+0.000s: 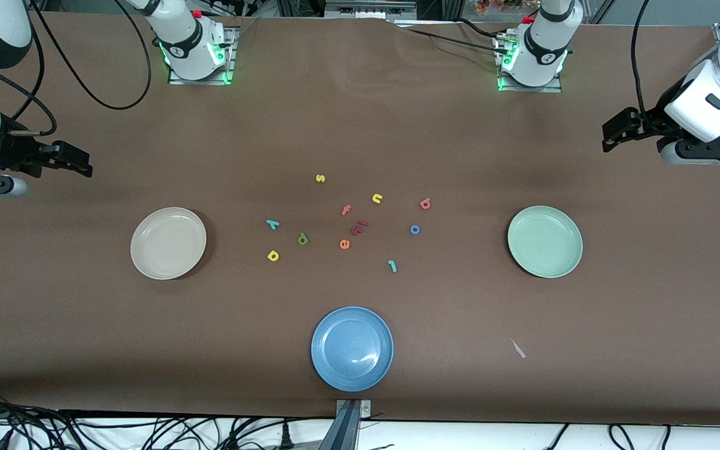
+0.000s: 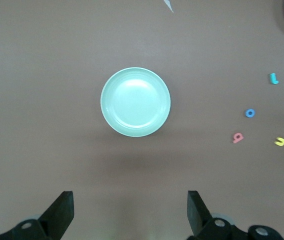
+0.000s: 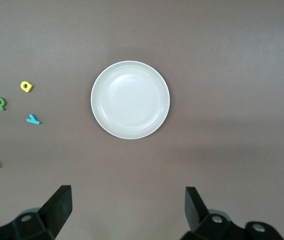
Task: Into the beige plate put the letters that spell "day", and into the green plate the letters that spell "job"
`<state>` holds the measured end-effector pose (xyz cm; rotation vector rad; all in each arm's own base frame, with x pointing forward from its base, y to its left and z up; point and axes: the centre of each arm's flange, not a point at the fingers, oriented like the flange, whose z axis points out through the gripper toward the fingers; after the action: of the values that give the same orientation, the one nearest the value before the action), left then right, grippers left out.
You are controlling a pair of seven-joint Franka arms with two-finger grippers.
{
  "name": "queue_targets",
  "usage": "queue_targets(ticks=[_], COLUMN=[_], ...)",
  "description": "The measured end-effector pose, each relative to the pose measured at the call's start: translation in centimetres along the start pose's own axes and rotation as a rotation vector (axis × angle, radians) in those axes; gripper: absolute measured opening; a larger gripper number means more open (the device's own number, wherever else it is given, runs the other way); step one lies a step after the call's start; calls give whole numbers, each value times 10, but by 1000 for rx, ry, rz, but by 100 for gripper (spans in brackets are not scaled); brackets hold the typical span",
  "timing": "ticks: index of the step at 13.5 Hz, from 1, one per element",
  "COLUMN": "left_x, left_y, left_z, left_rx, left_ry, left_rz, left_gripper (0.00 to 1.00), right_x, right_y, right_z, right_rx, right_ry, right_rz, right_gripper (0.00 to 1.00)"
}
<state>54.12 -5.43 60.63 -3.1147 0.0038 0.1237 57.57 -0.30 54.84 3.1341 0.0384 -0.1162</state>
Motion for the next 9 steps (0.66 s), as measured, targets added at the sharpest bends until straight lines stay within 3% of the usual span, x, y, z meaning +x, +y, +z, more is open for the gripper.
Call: queue_targets(ticks=[9], left_x=[0], left_y=[-1], left_z=[0], left_rx=[6], left_ry=[0], left_rz=[18], left_gripper=[100], right_x=[0], right_y=[0], right_z=[0], right_rx=[0], right_ry=[-1], right_rz=[0], right_gripper=[100])
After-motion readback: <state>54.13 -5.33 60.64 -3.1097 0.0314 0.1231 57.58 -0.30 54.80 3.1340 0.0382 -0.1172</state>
